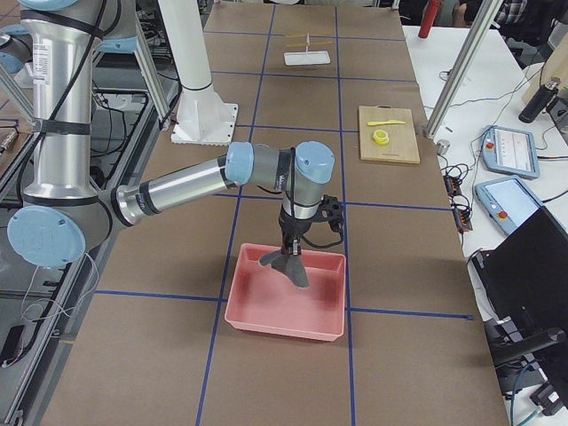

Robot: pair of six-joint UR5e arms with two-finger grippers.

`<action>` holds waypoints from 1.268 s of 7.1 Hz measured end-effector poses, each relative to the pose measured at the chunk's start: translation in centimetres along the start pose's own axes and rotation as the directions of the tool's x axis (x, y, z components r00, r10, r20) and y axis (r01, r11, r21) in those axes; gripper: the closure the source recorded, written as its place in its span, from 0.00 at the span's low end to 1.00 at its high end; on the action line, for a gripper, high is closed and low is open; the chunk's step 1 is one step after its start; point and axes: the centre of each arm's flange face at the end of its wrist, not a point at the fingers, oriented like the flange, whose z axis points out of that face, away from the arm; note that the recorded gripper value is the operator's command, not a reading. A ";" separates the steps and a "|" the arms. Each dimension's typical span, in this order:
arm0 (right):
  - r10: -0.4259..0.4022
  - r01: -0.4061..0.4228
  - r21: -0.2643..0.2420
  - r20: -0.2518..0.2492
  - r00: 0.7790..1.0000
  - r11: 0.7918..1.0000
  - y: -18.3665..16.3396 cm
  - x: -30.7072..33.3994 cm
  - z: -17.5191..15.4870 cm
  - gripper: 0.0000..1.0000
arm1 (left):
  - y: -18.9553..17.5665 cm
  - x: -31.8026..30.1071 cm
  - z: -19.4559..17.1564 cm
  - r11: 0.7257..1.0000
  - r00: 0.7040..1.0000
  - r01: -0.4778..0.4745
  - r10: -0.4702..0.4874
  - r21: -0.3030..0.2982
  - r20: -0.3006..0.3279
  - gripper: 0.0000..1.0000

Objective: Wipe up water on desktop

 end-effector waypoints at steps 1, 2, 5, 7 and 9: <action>-0.006 0.006 -0.007 0.004 1.000 1.000 -0.1 0.4 0.4 0.00 | 0.0 0.0 0.0 1.000 1.000 0.000 0.000 0.000 0.000 0.02; -0.004 0.004 -0.009 0.011 1.000 1.000 -0.2 0.5 0.7 0.00 | 0.0 0.0 0.0 1.000 1.000 0.000 0.000 0.000 0.000 0.02; -0.020 0.020 0.022 0.006 1.000 1.000 -1.4 0.3 0.1 0.00 | -0.4 -0.6 0.8 1.000 1.000 0.011 -0.011 -0.013 0.011 0.02; -0.095 0.098 0.124 -0.028 0.995 0.987 -3.3 -0.1 -1.3 0.00 | -1.9 -2.8 1.5 1.000 0.999 0.027 -0.026 -0.013 0.043 0.02; -0.059 0.063 0.159 -0.026 0.998 0.985 -5.1 0.2 -1.7 0.00 | -2.8 -11.6 1.3 0.994 0.990 -0.105 0.107 -0.022 0.097 0.02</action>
